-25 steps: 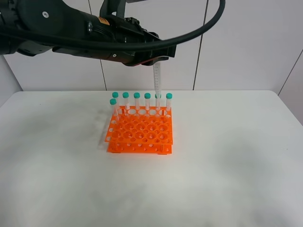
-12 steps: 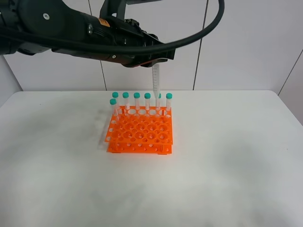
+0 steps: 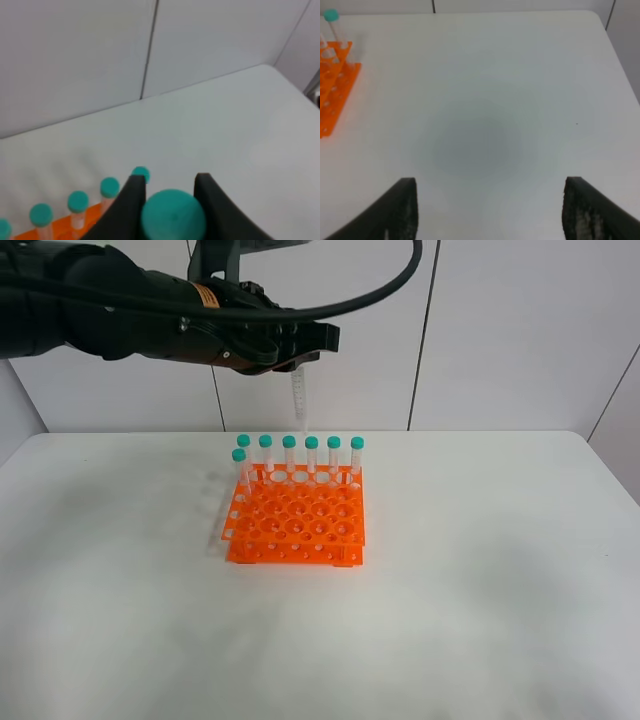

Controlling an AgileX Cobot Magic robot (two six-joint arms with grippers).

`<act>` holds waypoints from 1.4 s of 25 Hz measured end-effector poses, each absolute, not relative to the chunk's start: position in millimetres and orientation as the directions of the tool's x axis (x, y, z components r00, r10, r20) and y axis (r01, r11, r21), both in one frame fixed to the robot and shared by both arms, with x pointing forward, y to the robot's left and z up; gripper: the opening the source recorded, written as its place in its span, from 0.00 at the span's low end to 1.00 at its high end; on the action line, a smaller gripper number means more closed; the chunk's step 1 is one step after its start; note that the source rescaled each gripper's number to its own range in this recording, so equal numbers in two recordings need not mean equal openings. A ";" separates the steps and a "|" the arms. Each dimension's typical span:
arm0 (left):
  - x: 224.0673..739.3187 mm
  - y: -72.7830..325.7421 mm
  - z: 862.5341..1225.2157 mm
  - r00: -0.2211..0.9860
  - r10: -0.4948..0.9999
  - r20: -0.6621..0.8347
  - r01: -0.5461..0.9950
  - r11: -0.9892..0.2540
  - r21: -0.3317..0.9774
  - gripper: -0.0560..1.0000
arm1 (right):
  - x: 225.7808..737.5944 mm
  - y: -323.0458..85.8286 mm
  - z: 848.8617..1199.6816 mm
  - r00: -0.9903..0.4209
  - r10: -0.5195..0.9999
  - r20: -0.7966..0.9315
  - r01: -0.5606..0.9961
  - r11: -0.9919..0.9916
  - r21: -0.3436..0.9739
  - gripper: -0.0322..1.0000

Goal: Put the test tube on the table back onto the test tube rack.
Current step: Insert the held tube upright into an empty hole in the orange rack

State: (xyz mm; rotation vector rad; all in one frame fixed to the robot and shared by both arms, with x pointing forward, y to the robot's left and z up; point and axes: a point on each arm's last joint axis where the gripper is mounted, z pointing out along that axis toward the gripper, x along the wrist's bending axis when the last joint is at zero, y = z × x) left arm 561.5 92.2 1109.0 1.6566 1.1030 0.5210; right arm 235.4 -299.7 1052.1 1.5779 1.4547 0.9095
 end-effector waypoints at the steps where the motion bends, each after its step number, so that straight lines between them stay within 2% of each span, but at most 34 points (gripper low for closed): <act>1: 565.5 94.6 1106.1 0.473 0.863 -0.179 0.414 -0.039 0.909 0.05 | 235.4 -299.7 1052.1 0.085 0.996 -0.006 0.431 -0.031 0.902 0.60; 9: 598.8 114.0 1073.2 0.421 0.900 -0.117 0.428 -0.084 0.900 0.05 | 235.4 -299.7 1052.1 0.085 0.996 -0.006 0.431 -0.031 0.902 0.60; 23: 634.3 121.0 1017.2 0.359 0.927 -0.111 0.450 -0.067 0.891 0.05 | 235.4 -299.7 1052.1 0.085 0.996 -0.006 0.431 -0.031 0.902 0.60; 35: 642.8 135.7 1010.8 0.321 0.941 -0.110 0.459 -0.053 0.887 0.05 | 235.4 -299.7 1052.1 0.085 0.996 -0.006 0.431 -0.031 0.902 0.60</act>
